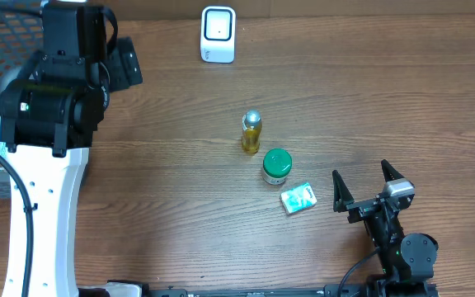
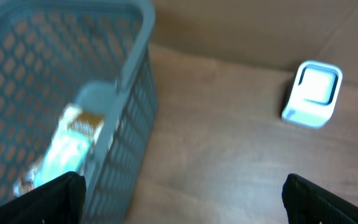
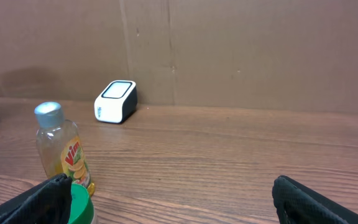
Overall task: Scan the item barcode
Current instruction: 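Lower the left gripper into the basket toward the PanTree snack bag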
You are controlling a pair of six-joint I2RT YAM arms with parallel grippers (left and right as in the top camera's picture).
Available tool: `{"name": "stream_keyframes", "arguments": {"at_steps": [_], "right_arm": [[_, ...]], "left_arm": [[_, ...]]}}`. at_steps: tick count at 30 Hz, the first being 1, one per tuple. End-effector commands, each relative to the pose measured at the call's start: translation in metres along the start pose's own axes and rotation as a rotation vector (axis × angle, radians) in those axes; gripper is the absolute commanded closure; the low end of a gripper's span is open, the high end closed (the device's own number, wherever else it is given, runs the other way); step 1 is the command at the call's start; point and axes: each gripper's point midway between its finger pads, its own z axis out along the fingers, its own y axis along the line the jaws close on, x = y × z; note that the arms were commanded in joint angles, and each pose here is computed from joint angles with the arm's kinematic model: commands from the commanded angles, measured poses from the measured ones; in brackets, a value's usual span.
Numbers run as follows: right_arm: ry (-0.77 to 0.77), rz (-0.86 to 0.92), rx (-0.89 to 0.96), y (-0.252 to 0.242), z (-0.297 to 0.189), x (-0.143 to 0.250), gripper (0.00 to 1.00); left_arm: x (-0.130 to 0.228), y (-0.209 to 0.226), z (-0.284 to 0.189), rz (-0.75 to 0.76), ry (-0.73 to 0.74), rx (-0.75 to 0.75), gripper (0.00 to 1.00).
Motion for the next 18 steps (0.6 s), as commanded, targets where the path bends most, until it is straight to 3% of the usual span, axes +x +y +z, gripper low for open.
{"name": "stream_keyframes", "arguments": {"at_steps": [1, 11, 18], "right_arm": [[-0.004, -0.006, -0.002, 0.001, 0.0, 0.002, 0.0], [-0.004, -0.006, -0.002, 0.001, 0.0, 0.002, 0.0], [-0.004, -0.006, -0.002, 0.001, 0.0, 0.002, 0.0]], "left_arm": [[-0.017, 0.009, 0.005, 0.08, -0.055, -0.017, 0.0], [-0.057, 0.09, 0.019, -0.068, -0.17, -0.09, 0.0], [-0.042, 0.171, 0.045, -0.058, -0.088, -0.227, 0.0]]}}
